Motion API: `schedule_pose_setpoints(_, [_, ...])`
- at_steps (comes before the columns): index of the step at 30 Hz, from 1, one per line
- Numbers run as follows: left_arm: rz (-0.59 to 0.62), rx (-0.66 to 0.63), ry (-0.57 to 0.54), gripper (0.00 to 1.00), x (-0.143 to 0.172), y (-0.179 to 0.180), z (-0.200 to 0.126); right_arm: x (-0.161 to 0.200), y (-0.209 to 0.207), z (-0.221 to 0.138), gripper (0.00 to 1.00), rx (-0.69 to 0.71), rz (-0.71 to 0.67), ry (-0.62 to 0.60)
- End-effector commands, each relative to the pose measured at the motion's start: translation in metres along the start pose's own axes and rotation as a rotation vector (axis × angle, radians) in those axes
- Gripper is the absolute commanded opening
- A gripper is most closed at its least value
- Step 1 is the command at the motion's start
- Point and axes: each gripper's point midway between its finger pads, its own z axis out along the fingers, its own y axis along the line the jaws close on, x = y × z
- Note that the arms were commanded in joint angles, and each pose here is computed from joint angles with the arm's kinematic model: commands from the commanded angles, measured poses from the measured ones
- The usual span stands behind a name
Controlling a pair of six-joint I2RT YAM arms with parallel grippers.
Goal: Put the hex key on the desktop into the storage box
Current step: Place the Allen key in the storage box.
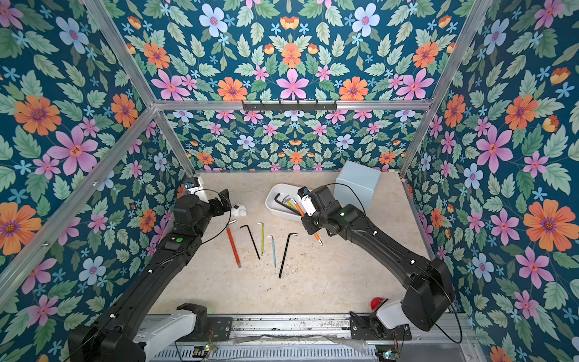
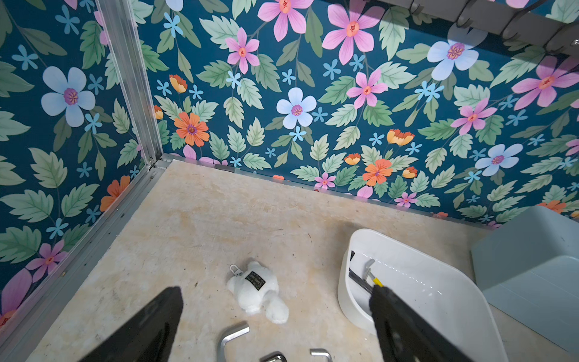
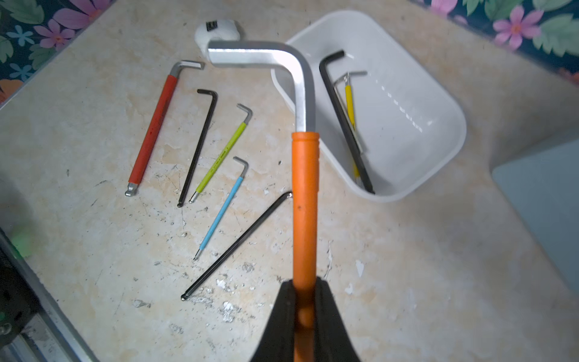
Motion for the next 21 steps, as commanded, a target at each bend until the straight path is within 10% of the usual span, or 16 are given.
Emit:
schedule_pose_setpoints(1, [-0.004,0.010,-0.023,0.99,-0.008,-0.002,-0.002,-0.030,-0.012,0.006,0.00,-0.033,-0.207,-0.077])
schedule_pose_setpoints(21, [0.037,-0.029,-0.033,1.00,-0.014,0.003,-0.005,-0.063,-0.087,0.177,0.00,-0.079,-0.271,0.092])
